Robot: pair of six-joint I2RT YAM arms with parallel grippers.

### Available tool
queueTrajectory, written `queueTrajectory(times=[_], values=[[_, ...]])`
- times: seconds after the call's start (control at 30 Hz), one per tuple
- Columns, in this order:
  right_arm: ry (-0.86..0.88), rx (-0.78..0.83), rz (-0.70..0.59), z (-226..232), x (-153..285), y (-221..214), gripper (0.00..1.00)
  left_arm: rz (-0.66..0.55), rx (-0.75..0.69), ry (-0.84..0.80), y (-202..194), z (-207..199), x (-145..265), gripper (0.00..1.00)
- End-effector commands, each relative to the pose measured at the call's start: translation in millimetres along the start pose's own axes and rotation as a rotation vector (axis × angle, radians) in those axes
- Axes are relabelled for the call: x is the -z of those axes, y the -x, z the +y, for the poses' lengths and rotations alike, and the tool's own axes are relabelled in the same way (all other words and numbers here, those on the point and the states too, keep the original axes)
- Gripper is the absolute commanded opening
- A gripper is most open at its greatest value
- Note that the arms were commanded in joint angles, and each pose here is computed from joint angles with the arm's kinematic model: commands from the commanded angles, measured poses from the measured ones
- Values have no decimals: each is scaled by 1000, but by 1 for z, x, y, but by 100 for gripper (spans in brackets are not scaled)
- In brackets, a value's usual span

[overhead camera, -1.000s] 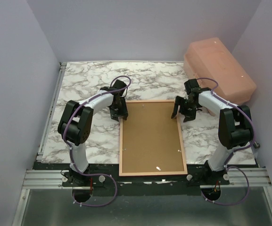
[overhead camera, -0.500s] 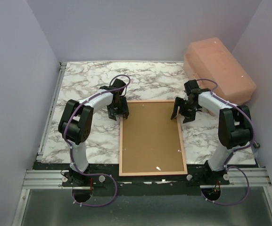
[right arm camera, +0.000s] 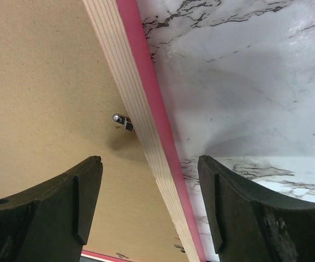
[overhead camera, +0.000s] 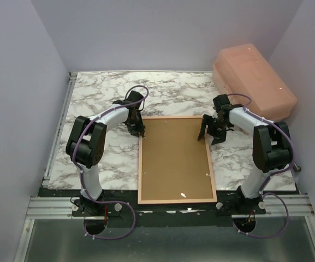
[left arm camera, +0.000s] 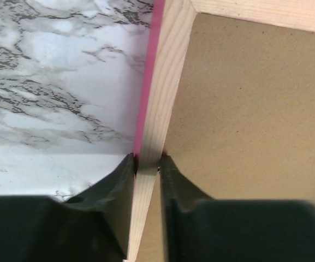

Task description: Put the photo into the frame

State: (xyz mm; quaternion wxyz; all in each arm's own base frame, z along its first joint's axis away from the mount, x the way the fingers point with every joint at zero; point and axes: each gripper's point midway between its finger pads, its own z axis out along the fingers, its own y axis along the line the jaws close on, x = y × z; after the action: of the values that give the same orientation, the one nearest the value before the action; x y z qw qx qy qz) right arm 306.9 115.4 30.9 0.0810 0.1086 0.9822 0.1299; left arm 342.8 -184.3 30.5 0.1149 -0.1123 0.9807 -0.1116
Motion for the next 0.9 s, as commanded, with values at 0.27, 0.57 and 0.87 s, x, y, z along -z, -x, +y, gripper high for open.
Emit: queueTrajectory(times=[0.27, 0.57, 0.87], values=[[13, -20, 10, 0, -1, -3, 78, 1, -46, -16, -19, 11, -1, 0], [14, -25, -13, 1, 10, -4, 79, -80, -57, -67, -11, 2, 38, 50], [7, -44, -4, -9, 22, -30, 85, -44, -52, -167, -52, 3, 56, 77]])
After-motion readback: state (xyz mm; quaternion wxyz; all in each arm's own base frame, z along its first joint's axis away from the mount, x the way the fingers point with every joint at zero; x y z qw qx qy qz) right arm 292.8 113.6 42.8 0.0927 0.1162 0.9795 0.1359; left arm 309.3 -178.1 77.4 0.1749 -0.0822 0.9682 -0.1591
